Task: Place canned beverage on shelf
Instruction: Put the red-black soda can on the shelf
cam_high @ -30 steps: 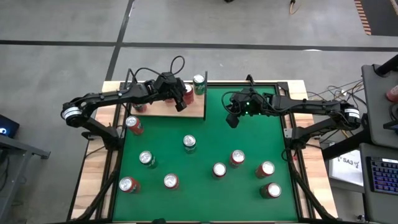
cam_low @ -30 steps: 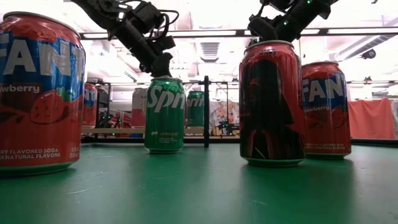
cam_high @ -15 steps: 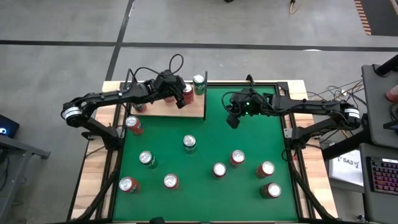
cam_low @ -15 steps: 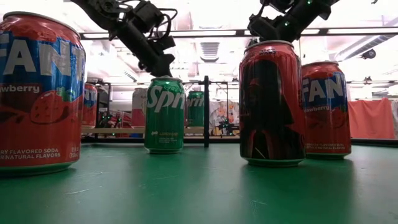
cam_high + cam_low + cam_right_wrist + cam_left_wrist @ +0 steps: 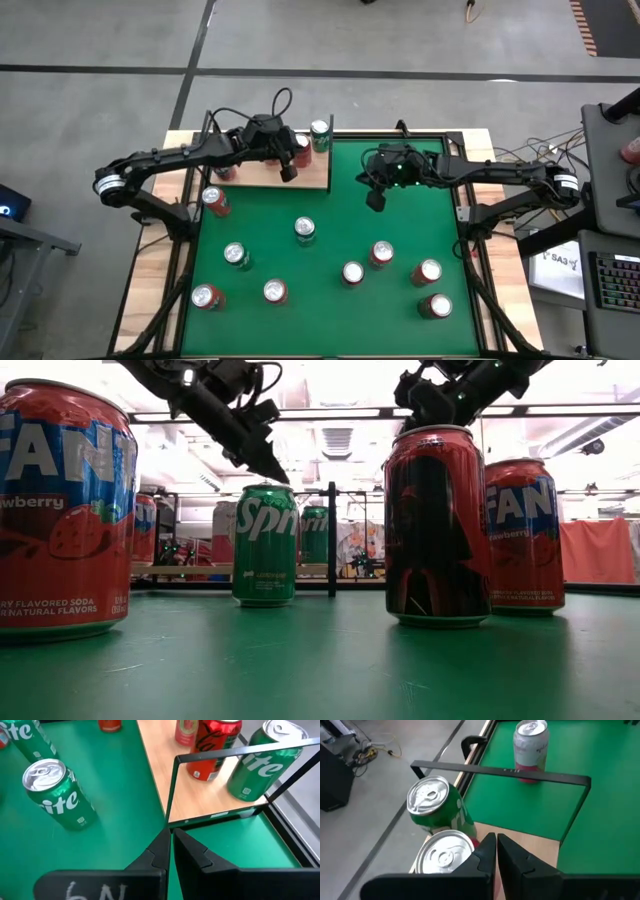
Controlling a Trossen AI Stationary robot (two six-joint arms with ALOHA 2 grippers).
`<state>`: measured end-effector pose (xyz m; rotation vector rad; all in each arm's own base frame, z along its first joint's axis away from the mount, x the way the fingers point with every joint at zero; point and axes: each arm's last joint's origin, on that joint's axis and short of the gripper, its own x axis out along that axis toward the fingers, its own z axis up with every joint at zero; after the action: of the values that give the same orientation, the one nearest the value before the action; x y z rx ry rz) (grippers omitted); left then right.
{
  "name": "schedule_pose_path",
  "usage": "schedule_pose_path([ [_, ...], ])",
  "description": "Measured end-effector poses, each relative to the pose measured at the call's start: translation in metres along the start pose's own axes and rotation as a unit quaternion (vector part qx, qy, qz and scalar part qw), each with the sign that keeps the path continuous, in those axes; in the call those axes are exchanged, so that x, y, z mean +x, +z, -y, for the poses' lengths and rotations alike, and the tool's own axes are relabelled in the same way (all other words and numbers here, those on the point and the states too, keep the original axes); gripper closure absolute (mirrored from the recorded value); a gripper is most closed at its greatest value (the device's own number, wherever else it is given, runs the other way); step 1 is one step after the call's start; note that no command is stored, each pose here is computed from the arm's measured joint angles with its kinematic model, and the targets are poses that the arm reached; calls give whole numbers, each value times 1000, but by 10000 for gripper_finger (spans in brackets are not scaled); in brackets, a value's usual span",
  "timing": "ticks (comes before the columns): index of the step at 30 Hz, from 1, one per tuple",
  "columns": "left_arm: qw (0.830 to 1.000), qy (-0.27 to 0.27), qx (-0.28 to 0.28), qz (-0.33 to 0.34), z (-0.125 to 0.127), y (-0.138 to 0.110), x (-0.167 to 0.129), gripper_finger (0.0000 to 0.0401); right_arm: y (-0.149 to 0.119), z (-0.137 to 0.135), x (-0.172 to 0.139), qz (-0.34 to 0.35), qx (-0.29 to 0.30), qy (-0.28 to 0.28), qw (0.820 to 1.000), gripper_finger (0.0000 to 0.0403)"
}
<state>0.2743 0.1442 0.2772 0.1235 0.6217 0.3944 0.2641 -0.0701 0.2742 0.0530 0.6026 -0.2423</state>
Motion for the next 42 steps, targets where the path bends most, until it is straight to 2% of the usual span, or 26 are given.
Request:
schedule_pose_path([
  [15, 1000, 7, -2, -14, 0, -7, 9, 401, 0, 0, 0, 2, 13, 0, 1000, 390],
  [33, 998, 43, -14, -39, -3, -12, 20, 401, 0, 0, 0, 2, 13, -1, 1000, 390],
  [42, 997, 50, -42, -29, -6, -12, 20, 401, 0, 0, 0, 2, 17, -1, 1000, 390],
])
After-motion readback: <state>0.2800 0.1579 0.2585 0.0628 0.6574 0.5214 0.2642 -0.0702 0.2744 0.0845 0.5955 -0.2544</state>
